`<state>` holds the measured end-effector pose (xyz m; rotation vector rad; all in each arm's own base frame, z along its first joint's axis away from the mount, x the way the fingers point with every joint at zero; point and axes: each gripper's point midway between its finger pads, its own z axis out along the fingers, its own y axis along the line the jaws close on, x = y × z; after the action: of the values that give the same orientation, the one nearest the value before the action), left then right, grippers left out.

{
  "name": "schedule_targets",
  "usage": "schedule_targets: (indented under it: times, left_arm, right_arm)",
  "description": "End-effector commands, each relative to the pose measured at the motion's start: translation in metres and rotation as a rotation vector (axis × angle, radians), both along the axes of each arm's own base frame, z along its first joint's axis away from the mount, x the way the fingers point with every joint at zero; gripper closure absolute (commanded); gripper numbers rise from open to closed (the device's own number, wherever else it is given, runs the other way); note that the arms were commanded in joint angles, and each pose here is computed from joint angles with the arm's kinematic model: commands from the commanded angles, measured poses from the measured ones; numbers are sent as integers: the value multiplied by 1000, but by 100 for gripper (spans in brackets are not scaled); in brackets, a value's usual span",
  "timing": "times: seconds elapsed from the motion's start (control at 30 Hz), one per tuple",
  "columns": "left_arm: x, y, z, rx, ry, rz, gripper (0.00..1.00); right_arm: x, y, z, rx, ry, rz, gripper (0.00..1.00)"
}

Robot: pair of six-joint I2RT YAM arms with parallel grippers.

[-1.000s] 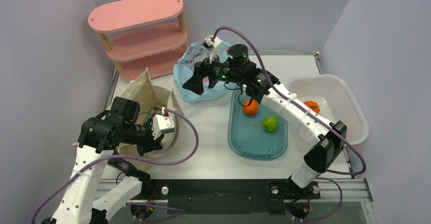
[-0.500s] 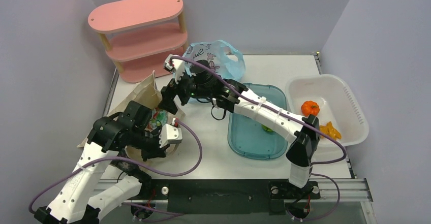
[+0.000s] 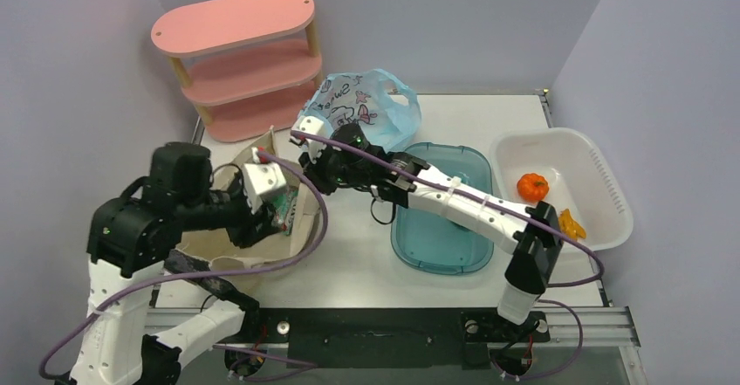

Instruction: Untie the knot of the grocery bags and take out the mixed food

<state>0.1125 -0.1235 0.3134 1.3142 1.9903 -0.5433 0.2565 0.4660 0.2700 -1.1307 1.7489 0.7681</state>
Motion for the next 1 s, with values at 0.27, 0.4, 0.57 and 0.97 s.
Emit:
schedule_targets:
  times: [0.27, 0.4, 0.57, 0.97]
  left_arm:
    - [0, 27, 3, 53, -82, 70, 62]
    - [-10, 54, -58, 241, -22, 32, 68]
    - [-15, 88, -125, 470, 73, -7, 64]
    - [21, 112, -183, 668, -197, -153, 52]
  right_arm:
    - [-35, -73, 16, 146, -203, -12, 100]
    - [-41, -83, -4, 134, -225, -7, 100]
    - [-39, -87, -1, 151, -219, -34, 100]
    - [-26, -135, 4, 204, -305, -163, 100]
